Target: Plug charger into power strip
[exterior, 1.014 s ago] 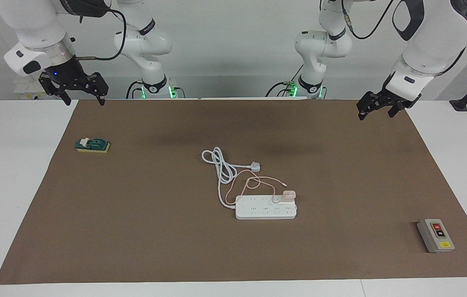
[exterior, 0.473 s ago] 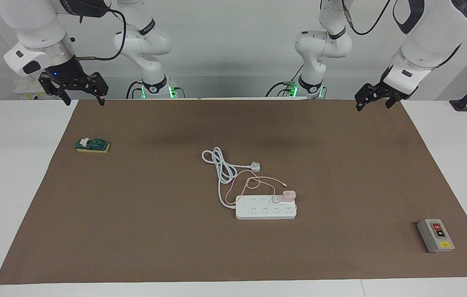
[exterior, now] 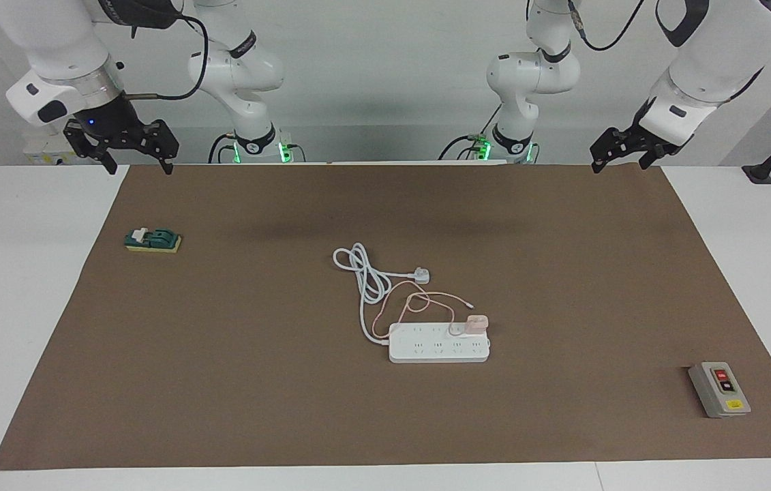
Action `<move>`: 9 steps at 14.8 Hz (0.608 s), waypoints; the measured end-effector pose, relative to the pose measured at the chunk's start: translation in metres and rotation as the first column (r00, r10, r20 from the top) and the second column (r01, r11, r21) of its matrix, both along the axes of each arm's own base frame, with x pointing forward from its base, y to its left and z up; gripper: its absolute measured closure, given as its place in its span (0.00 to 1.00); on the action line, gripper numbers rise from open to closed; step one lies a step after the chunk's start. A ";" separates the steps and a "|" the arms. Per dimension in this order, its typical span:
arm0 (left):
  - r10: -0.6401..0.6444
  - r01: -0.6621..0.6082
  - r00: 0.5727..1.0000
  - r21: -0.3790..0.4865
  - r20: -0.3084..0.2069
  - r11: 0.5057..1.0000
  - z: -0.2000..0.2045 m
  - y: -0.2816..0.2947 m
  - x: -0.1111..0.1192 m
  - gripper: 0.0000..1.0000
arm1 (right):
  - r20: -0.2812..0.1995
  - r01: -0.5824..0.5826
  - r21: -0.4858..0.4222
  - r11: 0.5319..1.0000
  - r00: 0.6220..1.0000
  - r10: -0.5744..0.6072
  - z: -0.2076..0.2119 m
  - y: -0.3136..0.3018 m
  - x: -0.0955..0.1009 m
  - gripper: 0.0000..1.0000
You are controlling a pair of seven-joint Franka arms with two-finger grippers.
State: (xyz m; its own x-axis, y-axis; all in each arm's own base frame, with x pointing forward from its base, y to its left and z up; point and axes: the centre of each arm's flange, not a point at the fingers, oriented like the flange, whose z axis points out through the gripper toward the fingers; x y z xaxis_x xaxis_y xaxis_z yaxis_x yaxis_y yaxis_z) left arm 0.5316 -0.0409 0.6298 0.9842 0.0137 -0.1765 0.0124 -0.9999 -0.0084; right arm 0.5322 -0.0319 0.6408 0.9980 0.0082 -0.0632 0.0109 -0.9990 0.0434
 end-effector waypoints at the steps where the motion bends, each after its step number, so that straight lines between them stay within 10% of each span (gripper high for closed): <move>1: -0.002 0.002 1.000 0.000 -0.001 1.000 -0.001 0.000 0.000 0.00 | 0.000 0.000 0.000 1.000 1.000 0.000 0.000 0.000 0.000 0.00; 9: -0.014 0.014 1.000 -0.001 0.011 1.000 -0.001 -0.006 0.001 0.00 | 0.000 -0.005 0.000 1.000 1.000 0.005 0.000 0.003 0.000 0.00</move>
State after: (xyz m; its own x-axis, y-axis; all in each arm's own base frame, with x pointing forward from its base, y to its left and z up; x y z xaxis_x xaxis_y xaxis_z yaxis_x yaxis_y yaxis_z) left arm 0.5330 -0.0470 0.6283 0.9861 0.0000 -0.1659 -0.0012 -1.0000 -0.0068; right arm 0.5324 -0.0291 0.6409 0.9979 0.0134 -0.0632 0.0162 -0.9989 0.0435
